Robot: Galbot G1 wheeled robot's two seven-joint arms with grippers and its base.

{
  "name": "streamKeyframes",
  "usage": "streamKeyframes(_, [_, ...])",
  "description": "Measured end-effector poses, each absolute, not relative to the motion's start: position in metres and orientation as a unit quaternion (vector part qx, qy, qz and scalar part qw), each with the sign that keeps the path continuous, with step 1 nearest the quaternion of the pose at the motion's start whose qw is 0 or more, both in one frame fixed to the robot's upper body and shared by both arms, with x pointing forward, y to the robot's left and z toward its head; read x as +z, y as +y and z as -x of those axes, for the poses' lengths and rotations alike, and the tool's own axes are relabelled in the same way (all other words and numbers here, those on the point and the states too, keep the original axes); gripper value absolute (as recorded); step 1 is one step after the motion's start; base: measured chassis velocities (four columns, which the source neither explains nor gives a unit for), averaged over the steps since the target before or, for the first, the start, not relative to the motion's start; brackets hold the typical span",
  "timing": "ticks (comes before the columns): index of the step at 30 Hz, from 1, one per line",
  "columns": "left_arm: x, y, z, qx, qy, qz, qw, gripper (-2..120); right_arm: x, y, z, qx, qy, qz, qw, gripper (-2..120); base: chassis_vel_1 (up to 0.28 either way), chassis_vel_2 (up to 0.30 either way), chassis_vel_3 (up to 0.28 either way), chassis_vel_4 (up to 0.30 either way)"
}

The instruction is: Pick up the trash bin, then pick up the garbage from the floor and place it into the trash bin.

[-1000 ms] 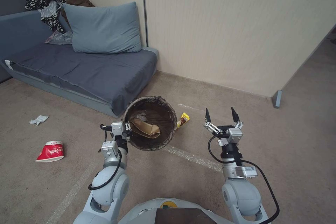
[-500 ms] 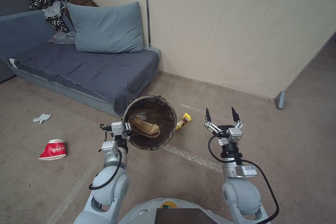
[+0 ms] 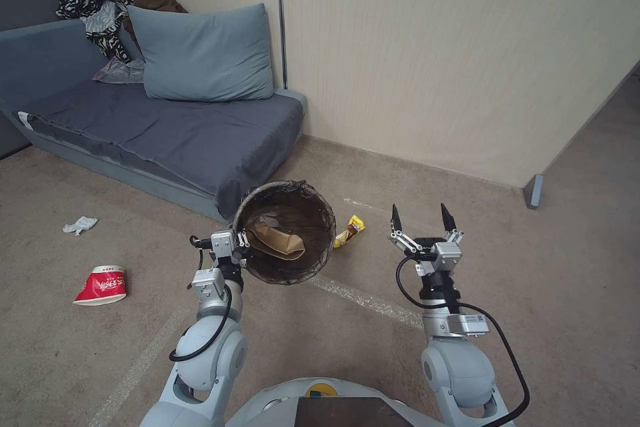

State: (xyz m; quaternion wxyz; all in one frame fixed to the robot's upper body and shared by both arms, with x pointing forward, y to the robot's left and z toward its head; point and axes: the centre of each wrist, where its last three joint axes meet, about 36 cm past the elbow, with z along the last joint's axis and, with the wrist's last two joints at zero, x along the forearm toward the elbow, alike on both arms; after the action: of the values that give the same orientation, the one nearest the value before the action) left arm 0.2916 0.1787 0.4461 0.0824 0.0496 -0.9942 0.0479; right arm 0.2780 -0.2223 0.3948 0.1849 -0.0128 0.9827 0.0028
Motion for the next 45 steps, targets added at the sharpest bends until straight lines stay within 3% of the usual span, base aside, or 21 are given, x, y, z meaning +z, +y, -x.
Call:
streamKeyframes(33, [0.445, 0.177, -0.291, 0.044, -0.994, -0.05, 0.084, 3, 0.391, -0.224, -0.284, -0.007, 0.979, 0.044, 0.197, 100, -0.04, 0.032, 0.038, -0.035])
streamKeyframes(38, [0.445, 0.176, -0.291, 0.043, -0.994, -0.049, 0.084, 3, 0.391, -0.224, -0.294, -0.01, 0.982, 0.056, 0.182, 100, 0.0, 0.0, 0.0, 0.0])
streamKeyframes(45, [0.445, 0.176, -0.29, 0.045, -0.995, -0.044, 0.082, 3, 0.376, -0.213, -0.34, 0.016, 0.992, 0.058, 0.112, 100, 0.0, 0.0, 0.0, 0.0])
